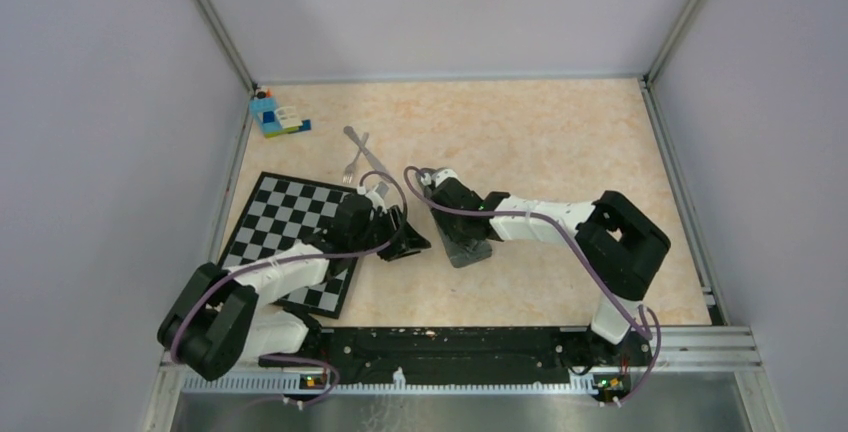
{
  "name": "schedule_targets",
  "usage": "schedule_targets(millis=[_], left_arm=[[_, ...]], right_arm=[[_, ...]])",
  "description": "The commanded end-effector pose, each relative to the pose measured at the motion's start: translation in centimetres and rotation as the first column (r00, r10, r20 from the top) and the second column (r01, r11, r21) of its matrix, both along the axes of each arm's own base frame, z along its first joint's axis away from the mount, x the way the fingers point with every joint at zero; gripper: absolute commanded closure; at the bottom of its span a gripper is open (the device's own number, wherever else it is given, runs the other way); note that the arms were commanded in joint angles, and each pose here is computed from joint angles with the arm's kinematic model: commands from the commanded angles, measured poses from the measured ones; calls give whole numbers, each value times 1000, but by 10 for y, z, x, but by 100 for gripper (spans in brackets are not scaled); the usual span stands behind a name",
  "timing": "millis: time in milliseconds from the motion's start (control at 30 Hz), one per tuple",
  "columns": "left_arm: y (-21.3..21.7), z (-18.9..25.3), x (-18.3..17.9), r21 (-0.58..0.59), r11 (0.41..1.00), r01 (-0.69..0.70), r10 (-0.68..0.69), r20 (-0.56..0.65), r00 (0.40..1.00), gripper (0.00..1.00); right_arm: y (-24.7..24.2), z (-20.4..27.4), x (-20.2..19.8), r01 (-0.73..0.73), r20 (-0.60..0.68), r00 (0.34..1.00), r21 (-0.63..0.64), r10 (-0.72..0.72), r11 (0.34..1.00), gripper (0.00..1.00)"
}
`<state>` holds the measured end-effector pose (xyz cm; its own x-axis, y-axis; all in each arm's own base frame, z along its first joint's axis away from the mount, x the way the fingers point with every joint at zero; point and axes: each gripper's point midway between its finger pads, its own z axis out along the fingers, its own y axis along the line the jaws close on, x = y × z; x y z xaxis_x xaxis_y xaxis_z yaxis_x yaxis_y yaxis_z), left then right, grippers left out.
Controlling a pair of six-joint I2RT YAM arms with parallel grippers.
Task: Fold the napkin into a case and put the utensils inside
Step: Pick up the smaller rectangle-folded napkin from the center of the board.
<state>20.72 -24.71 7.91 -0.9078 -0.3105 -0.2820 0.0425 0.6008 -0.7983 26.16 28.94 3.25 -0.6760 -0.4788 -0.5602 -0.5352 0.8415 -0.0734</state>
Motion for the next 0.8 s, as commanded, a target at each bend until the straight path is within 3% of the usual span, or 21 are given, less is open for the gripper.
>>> schedule_targets(millis=[0, 33, 100, 233, 267, 400, 767], left_arm=[[-14, 1, 7, -69, 997, -31, 31, -8, 999, 53], [-17, -2, 5, -78, 996, -32, 30, -21, 999, 53], [-22, -7, 3, -96, 995, -37, 32, -54, 998, 54], [-33, -19, 1, -111, 993, -50, 39, -103, 994, 59], [-37, -22, 0, -118, 992, -48, 34, -115, 993, 60], [-57, -36, -5, -121, 992, -31, 10, -166, 986, 62], [-64, -62, -10, -63, 996, -69, 55, -197, 979, 88]], right_arm=[[9, -1, 5, -7, 63, 998, -3, 7, 1000, 56], [9, -3, 5, -2, 69, 998, -8, 3, 1000, 59], [9, 0, 6, 9, 84, 996, -1, -9, 1000, 75], [15, 19, 7, 9, 99, 995, 48, -13, 999, 98], [17, 23, 7, 6, 100, 995, 57, -12, 998, 100], [25, 34, 5, 3, 88, 996, 100, -11, 995, 100], [43, 23, -12, 49, -28, 999, 231, -43, 972, 100]])
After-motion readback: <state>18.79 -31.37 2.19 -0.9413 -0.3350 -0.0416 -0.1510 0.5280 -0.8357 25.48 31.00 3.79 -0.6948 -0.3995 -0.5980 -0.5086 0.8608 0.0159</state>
